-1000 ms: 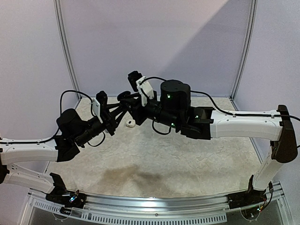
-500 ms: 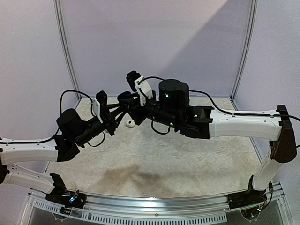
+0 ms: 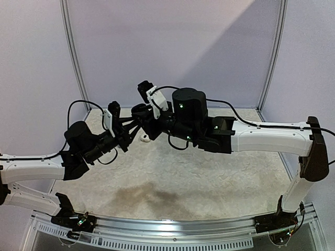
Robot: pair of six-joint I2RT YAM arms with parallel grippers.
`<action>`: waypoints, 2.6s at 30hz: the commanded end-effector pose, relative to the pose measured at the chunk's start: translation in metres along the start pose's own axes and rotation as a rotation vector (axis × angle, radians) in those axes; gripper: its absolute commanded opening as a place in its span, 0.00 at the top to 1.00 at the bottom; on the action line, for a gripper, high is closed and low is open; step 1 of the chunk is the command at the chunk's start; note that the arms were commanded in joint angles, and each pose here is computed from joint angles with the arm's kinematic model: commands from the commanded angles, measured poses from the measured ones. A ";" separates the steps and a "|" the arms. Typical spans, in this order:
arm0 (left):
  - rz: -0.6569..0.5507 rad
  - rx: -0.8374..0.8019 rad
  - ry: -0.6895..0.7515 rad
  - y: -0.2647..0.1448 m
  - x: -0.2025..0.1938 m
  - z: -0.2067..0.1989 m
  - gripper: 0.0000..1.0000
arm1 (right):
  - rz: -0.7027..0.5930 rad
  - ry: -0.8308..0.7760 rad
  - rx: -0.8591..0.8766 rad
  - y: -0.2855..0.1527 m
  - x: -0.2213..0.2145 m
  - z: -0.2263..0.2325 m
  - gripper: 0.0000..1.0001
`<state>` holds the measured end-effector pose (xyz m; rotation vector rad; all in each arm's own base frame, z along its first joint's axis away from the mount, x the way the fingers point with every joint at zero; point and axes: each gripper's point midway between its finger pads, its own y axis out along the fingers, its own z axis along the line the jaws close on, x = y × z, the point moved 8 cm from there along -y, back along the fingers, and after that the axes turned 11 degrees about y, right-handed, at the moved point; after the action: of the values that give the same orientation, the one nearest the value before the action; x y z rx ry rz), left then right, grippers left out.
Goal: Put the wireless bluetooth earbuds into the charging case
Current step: Insert the left earbud into the left side groove of the charging case, then close the charging case with the earbuds.
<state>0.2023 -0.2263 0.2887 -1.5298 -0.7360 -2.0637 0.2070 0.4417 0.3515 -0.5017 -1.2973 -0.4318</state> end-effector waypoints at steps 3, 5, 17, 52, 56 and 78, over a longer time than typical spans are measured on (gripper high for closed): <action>-0.038 -0.060 -0.062 -0.001 0.008 -0.005 1.00 | 0.053 -0.029 -0.081 0.007 -0.008 -0.011 0.66; -0.033 -0.063 -0.078 -0.001 0.008 -0.005 1.00 | 0.058 -0.030 -0.085 0.008 -0.008 -0.011 0.65; -0.014 -0.077 -0.111 -0.003 0.006 -0.006 1.00 | 0.085 -0.037 -0.090 0.010 -0.010 -0.011 0.54; 0.036 -0.255 0.611 -0.018 -0.024 -0.027 1.00 | 0.129 0.115 -0.284 -0.028 0.053 -0.020 0.47; 0.026 -0.230 0.766 -0.019 -0.028 -0.026 1.00 | 0.279 0.114 -0.247 0.001 0.018 -0.014 0.48; 0.423 -0.380 0.164 -0.028 -0.051 -0.035 1.00 | 0.458 0.438 -0.749 -0.097 -0.043 -0.137 0.37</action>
<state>0.1810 -0.2217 0.2365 -1.1258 -0.0566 -2.2529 0.2423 0.3445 0.3206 -1.0896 -0.7435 -0.4512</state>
